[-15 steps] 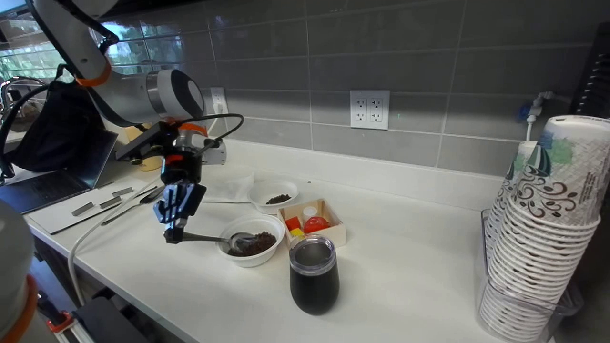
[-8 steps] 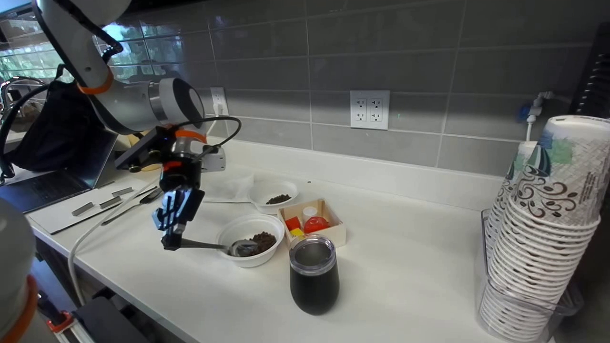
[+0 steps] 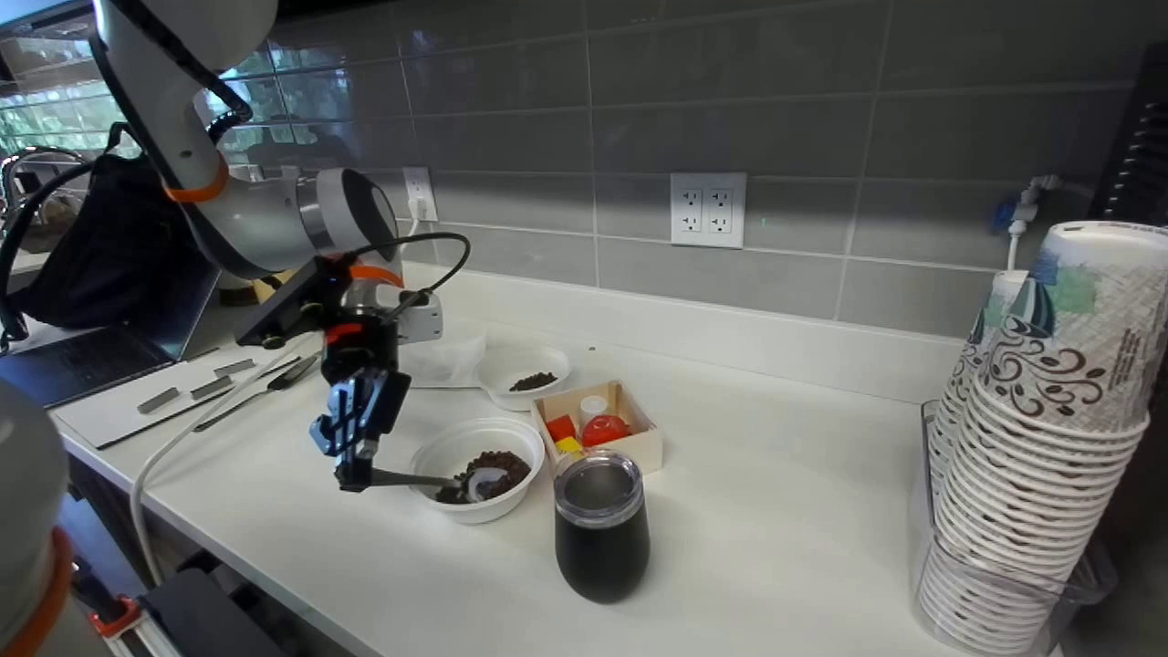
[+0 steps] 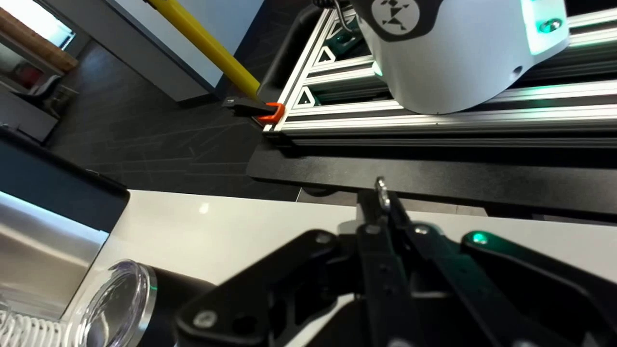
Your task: Use the spoon to stir in the closest bowl, then transfer a spoonful of contents from the closest bowl to the furthest bowl
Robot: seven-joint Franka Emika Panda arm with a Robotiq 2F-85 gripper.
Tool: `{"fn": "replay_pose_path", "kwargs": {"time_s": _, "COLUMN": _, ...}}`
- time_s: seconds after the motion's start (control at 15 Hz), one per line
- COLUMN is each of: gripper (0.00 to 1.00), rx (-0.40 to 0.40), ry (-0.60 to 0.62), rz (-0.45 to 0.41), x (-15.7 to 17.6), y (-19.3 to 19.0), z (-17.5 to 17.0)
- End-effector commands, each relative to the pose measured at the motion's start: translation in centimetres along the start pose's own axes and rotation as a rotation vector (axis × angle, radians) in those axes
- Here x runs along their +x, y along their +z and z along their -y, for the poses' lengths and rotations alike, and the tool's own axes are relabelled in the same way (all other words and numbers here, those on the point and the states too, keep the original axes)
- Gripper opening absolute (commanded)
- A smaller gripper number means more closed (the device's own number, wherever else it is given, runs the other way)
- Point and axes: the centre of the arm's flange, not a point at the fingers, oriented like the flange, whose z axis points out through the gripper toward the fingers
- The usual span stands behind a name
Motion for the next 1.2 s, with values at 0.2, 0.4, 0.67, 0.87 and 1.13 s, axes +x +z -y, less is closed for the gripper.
{"fn": "replay_pose_path", "kwargs": {"time_s": 0.2, "gripper": 0.01, "rx": -0.145, "ry": 0.048, "rz": -0.028, "x": 0.7, "y": -0.8, "z": 0.9}}
{"fn": "replay_pose_path", "kwargs": {"time_s": 0.4, "gripper": 0.01, "rx": -0.193, "ry": 0.059, "rz": -0.017, "x": 0.6, "y": -1.2, "z": 1.7}}
{"fn": "replay_pose_path", "kwargs": {"time_s": 0.67, "gripper": 0.01, "rx": -0.250, "ry": 0.080, "rz": -0.004, "x": 0.1, "y": -2.2, "z": 2.9}}
{"fn": "replay_pose_path", "kwargs": {"time_s": 0.87, "gripper": 0.01, "rx": -0.276, "ry": 0.100, "rz": 0.002, "x": -0.2, "y": -3.3, "z": 3.9}}
{"fn": "replay_pose_path", "kwargs": {"time_s": 1.13, "gripper": 0.01, "rx": -0.311, "ry": 0.116, "rz": 0.010, "x": 0.0, "y": -4.4, "z": 4.9}}
